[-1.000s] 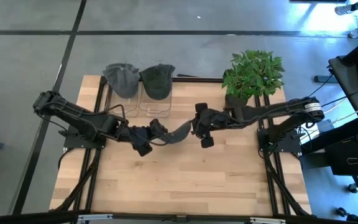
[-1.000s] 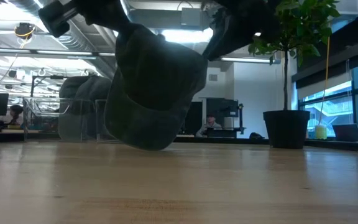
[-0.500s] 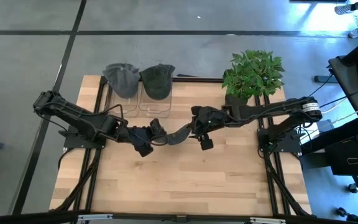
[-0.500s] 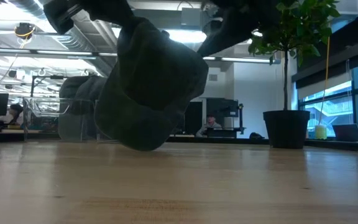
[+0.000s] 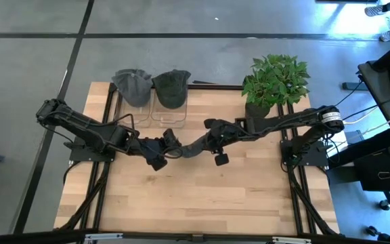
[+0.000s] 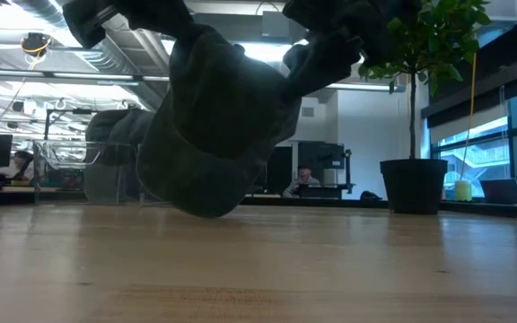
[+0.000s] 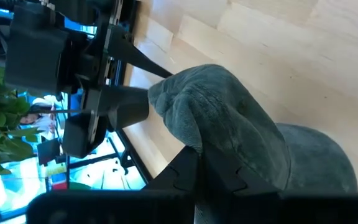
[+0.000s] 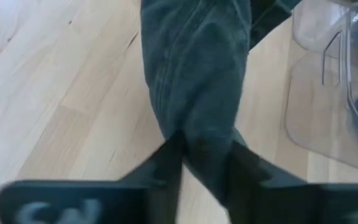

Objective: Pick & Place hat
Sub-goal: Put the black cap into the right transparent bin

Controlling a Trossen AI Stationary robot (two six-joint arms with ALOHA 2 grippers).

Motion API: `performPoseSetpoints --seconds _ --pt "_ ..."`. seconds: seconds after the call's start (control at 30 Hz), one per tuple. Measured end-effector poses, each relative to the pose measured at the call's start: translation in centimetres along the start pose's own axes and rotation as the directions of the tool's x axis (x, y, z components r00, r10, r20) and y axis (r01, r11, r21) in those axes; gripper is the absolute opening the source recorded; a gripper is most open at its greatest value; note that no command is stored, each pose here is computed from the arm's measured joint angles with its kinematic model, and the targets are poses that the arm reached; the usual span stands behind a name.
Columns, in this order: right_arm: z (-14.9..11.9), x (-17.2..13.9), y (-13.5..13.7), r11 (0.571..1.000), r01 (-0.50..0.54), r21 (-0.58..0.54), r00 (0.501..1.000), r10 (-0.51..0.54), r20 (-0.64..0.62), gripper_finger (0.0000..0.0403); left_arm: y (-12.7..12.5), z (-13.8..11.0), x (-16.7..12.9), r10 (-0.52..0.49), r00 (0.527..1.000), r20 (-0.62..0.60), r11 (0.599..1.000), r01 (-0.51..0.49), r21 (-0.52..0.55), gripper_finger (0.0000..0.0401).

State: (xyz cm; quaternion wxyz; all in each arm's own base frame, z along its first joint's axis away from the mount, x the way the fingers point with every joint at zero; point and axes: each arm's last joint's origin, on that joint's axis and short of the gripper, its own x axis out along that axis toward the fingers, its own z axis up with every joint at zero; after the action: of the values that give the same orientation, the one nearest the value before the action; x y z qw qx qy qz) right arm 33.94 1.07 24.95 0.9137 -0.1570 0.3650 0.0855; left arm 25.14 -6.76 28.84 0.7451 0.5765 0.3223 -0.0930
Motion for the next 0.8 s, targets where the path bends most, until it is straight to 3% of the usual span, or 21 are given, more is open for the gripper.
performPoseSetpoints --seconds 0.13,0.47,0.8 --pt "0.0 0.0 0.0 0.999 0.0 -0.043 1.0 0.0 -0.001 0.0015 0.0 0.0 0.0 -0.001 1.0 -0.002 1.0 0.001 -0.02 0.0021" --pt "0.1 0.0 -0.1 0.999 0.025 -0.04 1.0 -0.025 0.0 0.0007 0.1 -0.1 0.0 0.02 0.999 -0.036 0.998 -0.023 -0.066 0.0026" --pt "0.1 0.0 -0.2 0.997 0.066 -0.042 0.998 -0.066 -0.007 0.0006 0.8 -0.9 -1.2 0.055 0.998 -0.014 0.978 -0.057 -0.201 0.0095"
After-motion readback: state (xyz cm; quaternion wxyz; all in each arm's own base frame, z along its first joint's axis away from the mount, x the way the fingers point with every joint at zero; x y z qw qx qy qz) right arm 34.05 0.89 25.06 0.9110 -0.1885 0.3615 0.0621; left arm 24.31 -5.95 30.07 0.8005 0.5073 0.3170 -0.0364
